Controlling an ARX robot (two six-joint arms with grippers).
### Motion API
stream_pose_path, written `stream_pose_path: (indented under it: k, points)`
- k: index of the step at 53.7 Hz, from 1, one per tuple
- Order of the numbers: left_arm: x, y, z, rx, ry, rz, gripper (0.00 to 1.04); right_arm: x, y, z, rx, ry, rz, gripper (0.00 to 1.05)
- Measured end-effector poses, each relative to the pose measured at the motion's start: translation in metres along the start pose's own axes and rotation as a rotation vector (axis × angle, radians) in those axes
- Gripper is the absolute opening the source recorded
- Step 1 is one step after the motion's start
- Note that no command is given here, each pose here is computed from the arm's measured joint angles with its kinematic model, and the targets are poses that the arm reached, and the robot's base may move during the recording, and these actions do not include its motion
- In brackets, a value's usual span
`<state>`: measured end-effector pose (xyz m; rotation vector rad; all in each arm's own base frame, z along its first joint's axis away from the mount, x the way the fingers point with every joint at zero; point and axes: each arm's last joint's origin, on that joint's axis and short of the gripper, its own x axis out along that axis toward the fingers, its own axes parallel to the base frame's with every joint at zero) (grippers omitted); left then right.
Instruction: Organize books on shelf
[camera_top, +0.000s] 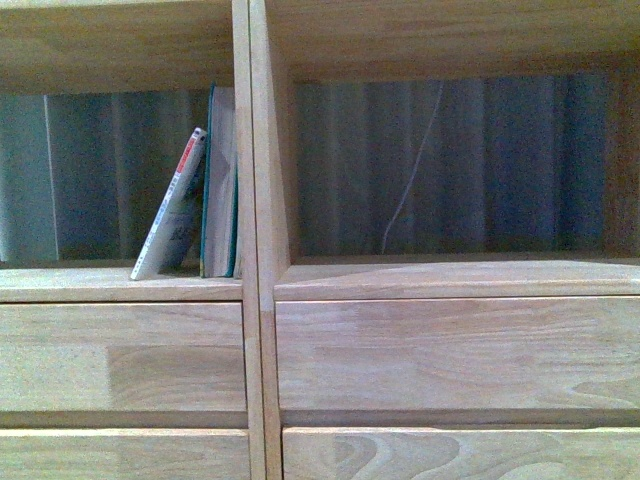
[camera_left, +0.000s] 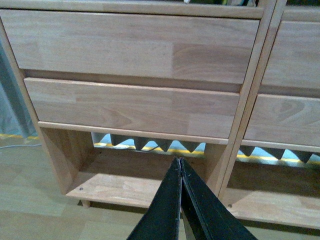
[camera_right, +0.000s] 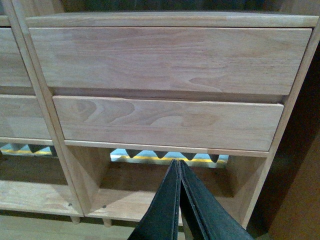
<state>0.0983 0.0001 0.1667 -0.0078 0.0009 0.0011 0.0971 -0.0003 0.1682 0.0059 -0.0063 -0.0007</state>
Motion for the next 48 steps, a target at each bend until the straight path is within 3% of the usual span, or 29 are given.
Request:
stream_pose_path:
  k: [16,19,24,41,44,48]
  points:
    - [-0.0010,0.0000,0.0007,0.000,-0.009,0.000,0.03,0.0000,0.0000,0.0000,0.000,0.000,0.000,0.03]
    - [-0.0010,0.0000,0.0006,0.000,-0.009,0.000,0.11,0.0000,0.0000,0.0000,-0.001,0.000,0.000,0.07]
    - [-0.0010,0.0000,0.0006,0.000,-0.009,0.000,0.35,0.0000,0.0000,0.0000,-0.001,0.000,0.000,0.30]
    - [-0.0010,0.0000,0.0006,0.000,-0.009,0.000,0.91,0.0000,0.0000,0.0000,-0.002,0.000,0.000,0.84]
    - [-0.0010,0.0000,0.0007,0.000,-0.009,0.000,0.99,0.0000,0.0000,0.0000,-0.001,0.000,0.000,0.93]
    - [-0.0010,0.0000,0.0007,0.002,-0.009,0.000,0.97,0.0000,0.0000,0.0000,-0.001,0.000,0.000,0.99]
